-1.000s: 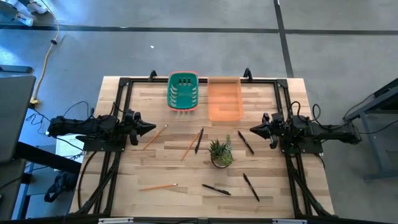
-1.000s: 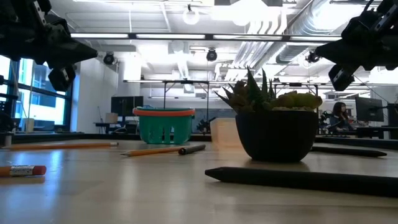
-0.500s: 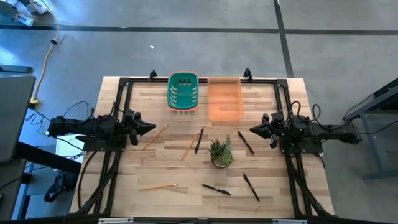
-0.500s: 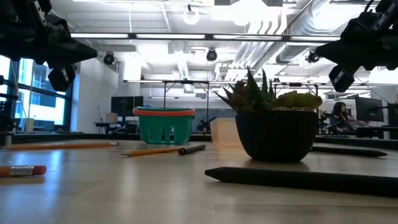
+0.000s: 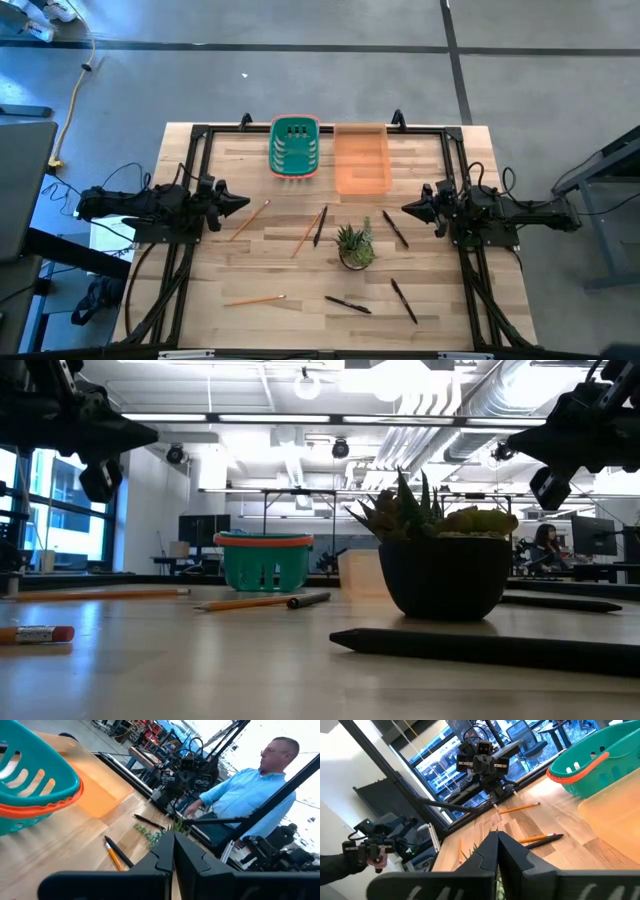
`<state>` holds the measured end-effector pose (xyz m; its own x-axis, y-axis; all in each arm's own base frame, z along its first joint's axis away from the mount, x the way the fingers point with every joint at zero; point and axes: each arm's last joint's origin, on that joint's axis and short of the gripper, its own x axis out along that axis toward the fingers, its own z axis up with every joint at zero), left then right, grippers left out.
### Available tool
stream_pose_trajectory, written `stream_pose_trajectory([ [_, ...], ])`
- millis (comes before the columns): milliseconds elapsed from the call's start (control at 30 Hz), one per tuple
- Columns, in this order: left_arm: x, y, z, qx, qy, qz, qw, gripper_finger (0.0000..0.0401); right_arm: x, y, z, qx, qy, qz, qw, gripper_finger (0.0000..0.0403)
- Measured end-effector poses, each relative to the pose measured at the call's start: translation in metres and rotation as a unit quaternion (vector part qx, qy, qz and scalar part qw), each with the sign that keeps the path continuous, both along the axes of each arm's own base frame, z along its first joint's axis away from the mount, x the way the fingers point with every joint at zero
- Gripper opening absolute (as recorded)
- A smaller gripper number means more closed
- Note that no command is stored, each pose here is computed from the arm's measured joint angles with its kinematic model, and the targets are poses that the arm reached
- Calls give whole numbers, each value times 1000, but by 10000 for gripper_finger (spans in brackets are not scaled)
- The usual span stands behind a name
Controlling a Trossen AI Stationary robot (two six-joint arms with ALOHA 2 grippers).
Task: Sort pens & pencils
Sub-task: Put the middle right black ballpoint pen into the orange bin
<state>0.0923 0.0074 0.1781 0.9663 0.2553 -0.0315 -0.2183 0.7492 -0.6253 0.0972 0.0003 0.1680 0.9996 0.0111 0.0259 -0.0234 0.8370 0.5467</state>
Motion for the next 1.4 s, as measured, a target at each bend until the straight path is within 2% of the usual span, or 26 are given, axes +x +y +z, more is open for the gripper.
stream_pose_trajectory([
  [133,0,0,0,-3,0,-2,1000,1,0,0,0,-19,0,0,1000,0],
  [367,0,0,-2,36,23,-1,999,1,0,0,0,-28,0,-1,1000,0],
  [400,0,0,-3,34,26,0,999,1,0,0,0,-28,-1,-1,1000,0],
  [467,0,0,-2,0,12,2,1000,1,0,0,2,-25,-2,-1,1000,0],
  [600,0,0,-2,-7,8,-6,1000,1,-2,0,14,-17,-45,-9,999,0],
  [733,1,-2,-1,4,5,-39,999,1,-3,-1,21,-44,-81,-14,996,0],
  [967,1,-3,9,31,-41,-57,997,1,-3,-1,26,-63,-101,-27,992,3],
  [1100,1,-3,10,20,-48,-57,997,1,-2,-2,30,-62,-116,-39,991,28],
  [1267,1,-3,11,-50,-66,-59,995,1,-2,-2,40,-61,-119,-47,990,82],
  [1400,1,-3,13,-54,-79,-61,994,1,-1,-2,53,-71,-122,-49,989,112],
])
